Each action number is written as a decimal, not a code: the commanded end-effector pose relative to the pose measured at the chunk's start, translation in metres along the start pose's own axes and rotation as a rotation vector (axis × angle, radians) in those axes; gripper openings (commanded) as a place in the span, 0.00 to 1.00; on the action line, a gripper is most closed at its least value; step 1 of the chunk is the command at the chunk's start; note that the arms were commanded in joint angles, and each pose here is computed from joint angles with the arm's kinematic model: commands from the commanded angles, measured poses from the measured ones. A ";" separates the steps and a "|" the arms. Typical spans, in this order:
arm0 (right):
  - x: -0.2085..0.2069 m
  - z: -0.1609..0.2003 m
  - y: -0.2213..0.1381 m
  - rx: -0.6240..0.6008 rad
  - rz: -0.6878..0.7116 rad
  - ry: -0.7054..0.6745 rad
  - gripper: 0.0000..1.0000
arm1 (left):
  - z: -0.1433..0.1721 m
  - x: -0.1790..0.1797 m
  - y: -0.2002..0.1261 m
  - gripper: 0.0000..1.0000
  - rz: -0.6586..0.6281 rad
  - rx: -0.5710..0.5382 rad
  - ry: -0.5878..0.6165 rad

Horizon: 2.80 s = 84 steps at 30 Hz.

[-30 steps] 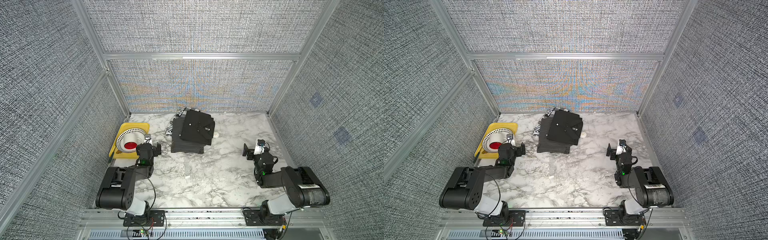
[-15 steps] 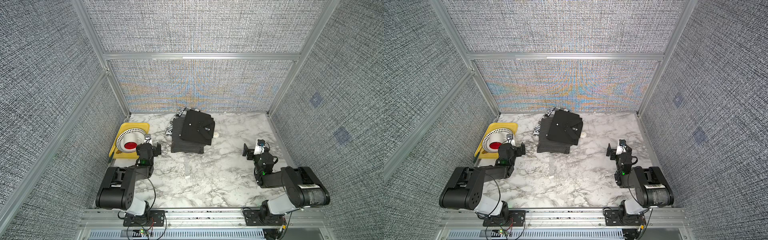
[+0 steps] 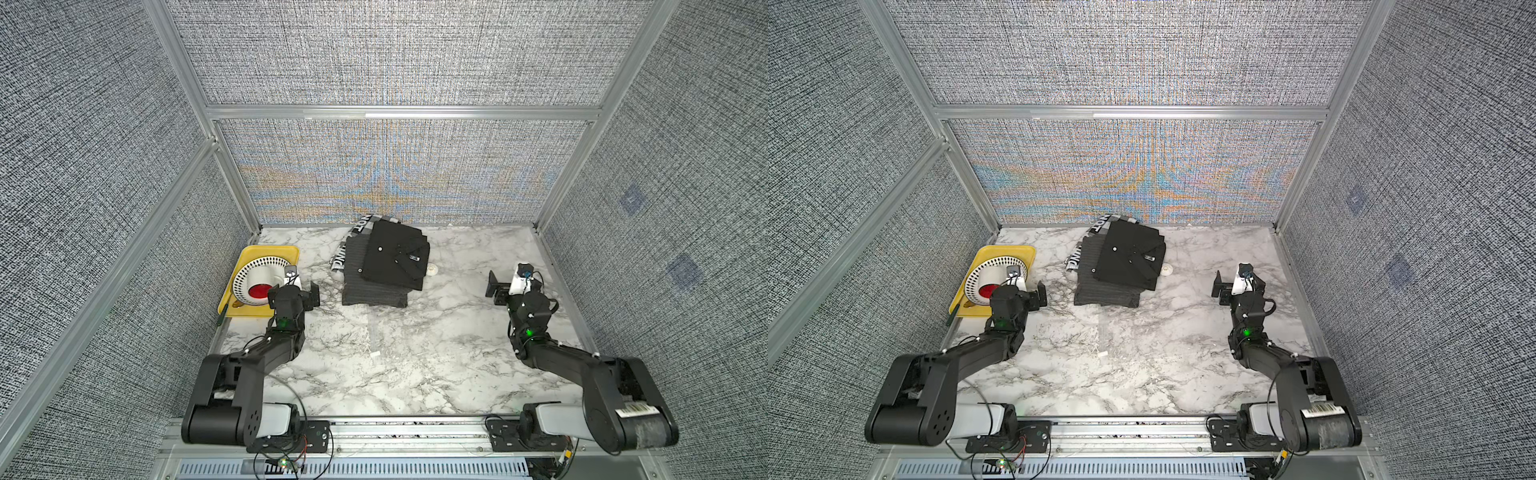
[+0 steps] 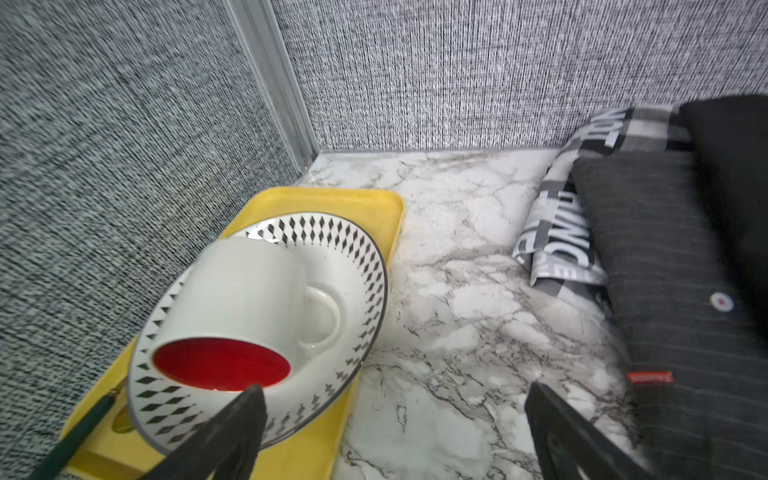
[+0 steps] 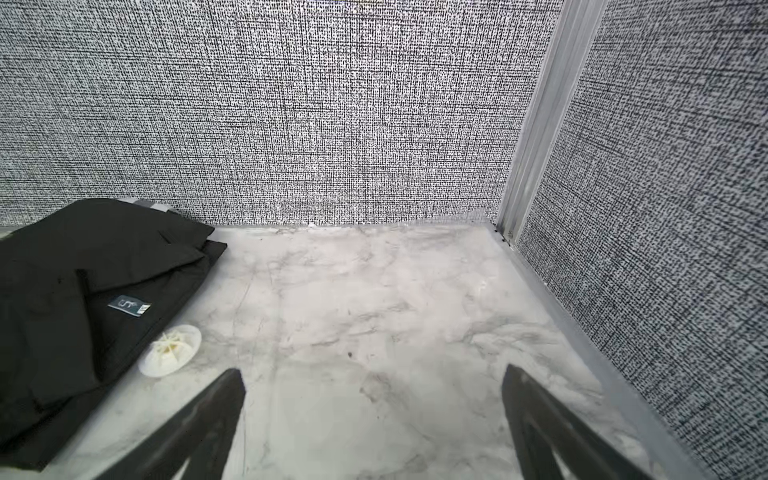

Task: Place the folded shirt into the vacuum bag
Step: Adjust the vacuum bag at the center of the board.

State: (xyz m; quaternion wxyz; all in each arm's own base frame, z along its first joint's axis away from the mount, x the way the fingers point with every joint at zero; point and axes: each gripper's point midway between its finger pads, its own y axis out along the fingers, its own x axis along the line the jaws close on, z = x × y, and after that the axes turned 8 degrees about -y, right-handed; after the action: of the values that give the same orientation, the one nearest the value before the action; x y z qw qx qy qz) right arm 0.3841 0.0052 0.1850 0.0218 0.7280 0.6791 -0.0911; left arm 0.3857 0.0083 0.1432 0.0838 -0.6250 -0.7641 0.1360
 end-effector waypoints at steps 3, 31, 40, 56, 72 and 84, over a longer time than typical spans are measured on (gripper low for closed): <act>0.006 -0.024 -0.021 0.017 -0.045 0.087 0.99 | -0.012 0.009 -0.021 1.00 -0.040 0.077 -0.088; 0.076 -0.010 -0.022 0.387 -0.444 0.434 0.99 | -0.061 -0.123 -0.034 1.00 0.465 0.498 -0.602; 0.105 0.014 -0.015 0.546 -0.516 0.386 0.99 | -0.043 -0.136 0.074 1.00 0.203 0.665 -0.239; 0.112 0.042 -0.018 0.665 -0.503 0.310 0.99 | 0.064 -0.179 0.177 0.99 0.352 1.004 -0.197; 0.105 0.063 -0.005 0.737 -0.426 0.264 0.99 | 0.048 -0.166 0.185 0.00 0.321 0.906 -0.208; 0.102 0.083 0.001 0.801 -0.361 0.206 0.99 | 0.005 -0.075 0.188 0.00 0.225 0.846 -0.339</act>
State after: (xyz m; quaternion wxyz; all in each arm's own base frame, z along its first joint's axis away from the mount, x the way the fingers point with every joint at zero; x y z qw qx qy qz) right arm 0.3812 0.0936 0.0886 -0.3522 0.5494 0.7106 -0.2632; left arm 0.5737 -0.0290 0.0793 0.2018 -0.5722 -0.5855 0.5376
